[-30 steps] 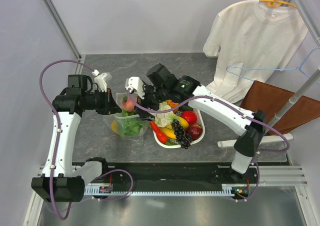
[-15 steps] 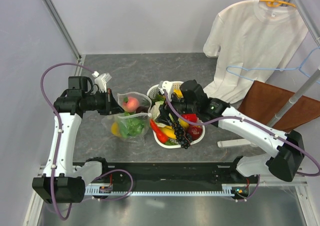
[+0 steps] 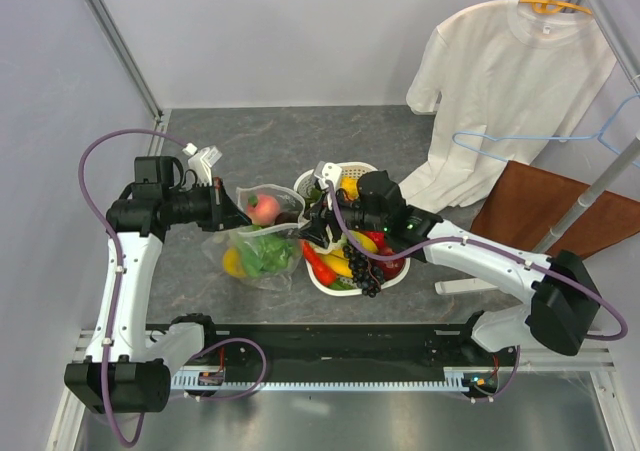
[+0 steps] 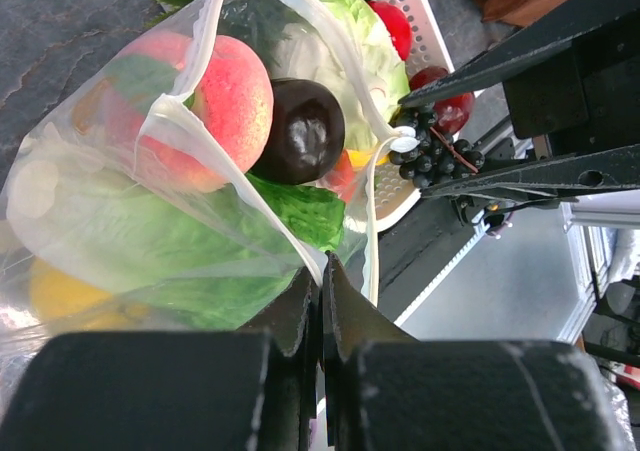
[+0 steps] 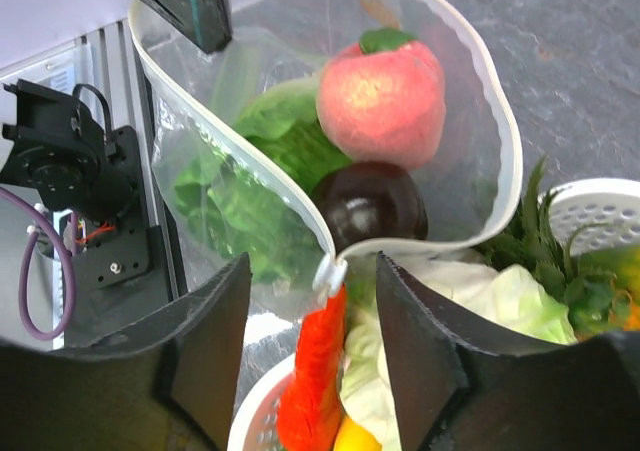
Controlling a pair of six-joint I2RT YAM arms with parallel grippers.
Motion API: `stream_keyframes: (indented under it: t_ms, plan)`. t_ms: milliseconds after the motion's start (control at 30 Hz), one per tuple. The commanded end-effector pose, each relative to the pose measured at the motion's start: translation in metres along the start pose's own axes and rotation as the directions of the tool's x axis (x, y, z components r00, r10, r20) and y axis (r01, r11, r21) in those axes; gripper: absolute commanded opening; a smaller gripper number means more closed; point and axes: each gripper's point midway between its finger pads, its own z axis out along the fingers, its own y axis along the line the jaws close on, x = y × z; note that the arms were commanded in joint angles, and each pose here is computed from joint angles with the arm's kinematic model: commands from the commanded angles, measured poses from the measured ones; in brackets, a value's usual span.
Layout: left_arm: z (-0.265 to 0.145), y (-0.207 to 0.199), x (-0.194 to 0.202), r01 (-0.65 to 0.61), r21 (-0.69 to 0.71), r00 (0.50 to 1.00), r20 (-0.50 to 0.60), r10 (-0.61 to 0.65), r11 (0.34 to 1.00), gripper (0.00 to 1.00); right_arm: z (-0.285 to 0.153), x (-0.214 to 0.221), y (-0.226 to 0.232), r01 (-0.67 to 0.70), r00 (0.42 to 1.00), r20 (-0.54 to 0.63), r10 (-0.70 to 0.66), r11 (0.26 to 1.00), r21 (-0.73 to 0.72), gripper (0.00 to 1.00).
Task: Place the food in the zip-top bag and seal the zipper
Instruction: Zip the zipper food storage bag at the center of the board.
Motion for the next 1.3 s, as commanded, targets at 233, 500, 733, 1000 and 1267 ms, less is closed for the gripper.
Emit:
stream_keyframes:
  t_ms: [233, 500, 733, 1000, 1267]
  plan:
    - [-0.006, -0.016, -0.014, -0.019, 0.066, 0.998, 0.063, 0.015, 0.998, 0.02, 0.009, -0.002, 0.003, 0.0, 0.999, 0.032, 0.001, 1.0, -0.013, 0.61]
    - [-0.006, -0.016, -0.015, -0.018, 0.069, 0.998, 0.068, 0.014, 0.997, 0.02, 0.006, 0.015, -0.003, -0.039, 0.999, -0.024, 0.04, 0.999, 0.024, 0.65]
    - [-0.006, -0.017, -0.017, -0.016, 0.073, 0.997, 0.072, 0.011, 0.997, 0.02, 0.01, 0.018, -0.002, -0.088, 0.996, -0.003, 0.088, 0.996, 0.026, 0.63]
    - [-0.004, -0.016, -0.016, 0.0, 0.081, 0.998, 0.069, -0.006, 0.997, 0.02, 0.015, 0.006, -0.007, -0.092, 0.995, 0.044, 0.09, 0.995, 0.041, 0.35]
    - [-0.006, -0.015, -0.014, -0.016, 0.074, 0.997, 0.072, 0.011, 0.997, 0.02, 0.02, -0.021, -0.015, -0.026, 0.997, 0.079, 0.021, 0.997, 0.074, 0.0]
